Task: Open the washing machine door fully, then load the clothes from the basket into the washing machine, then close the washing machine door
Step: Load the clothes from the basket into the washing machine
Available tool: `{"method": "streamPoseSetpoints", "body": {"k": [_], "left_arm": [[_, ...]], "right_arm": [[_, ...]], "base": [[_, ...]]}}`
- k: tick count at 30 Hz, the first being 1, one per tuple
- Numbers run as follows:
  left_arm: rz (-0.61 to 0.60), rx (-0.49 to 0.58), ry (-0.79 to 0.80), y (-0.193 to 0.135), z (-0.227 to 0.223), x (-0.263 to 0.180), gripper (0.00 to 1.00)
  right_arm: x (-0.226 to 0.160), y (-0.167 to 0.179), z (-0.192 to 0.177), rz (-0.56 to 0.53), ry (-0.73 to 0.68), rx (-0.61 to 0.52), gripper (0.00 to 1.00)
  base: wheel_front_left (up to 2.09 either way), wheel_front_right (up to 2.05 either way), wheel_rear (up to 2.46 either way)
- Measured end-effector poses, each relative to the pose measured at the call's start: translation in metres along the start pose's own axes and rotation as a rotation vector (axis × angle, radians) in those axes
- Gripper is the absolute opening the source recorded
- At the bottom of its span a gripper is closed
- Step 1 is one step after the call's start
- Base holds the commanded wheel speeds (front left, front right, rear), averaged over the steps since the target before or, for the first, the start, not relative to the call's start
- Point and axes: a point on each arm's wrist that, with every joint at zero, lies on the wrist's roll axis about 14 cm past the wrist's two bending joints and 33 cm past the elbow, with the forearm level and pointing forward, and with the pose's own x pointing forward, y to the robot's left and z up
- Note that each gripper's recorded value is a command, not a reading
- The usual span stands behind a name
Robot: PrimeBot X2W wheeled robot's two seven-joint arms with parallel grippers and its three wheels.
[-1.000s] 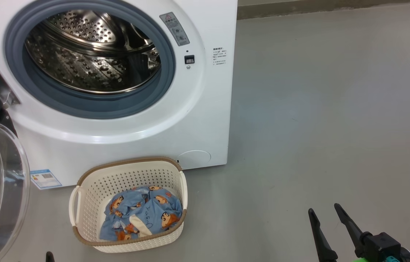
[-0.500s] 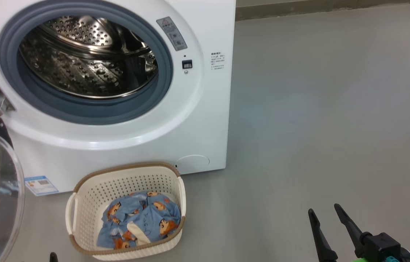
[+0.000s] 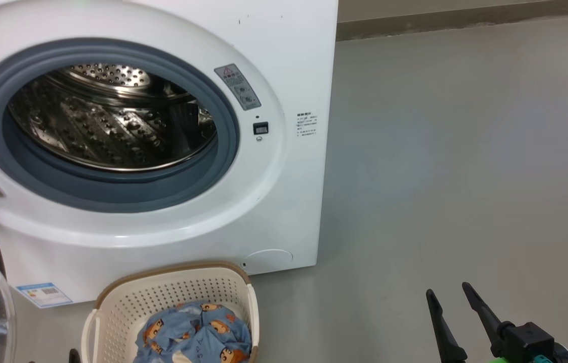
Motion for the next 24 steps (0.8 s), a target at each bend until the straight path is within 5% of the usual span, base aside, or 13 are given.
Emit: {"method": "streamPoseSetpoints", "body": {"k": [24], "left_arm": [[-0.073,0.011,0.061,-0.021,-0.019,0.0,1.0]], "right_arm": [[0.0,-0.001,-0.007,-0.006,0.022,0.004,1.0]], "base": [[0.07,-0.07,0.0]]}}
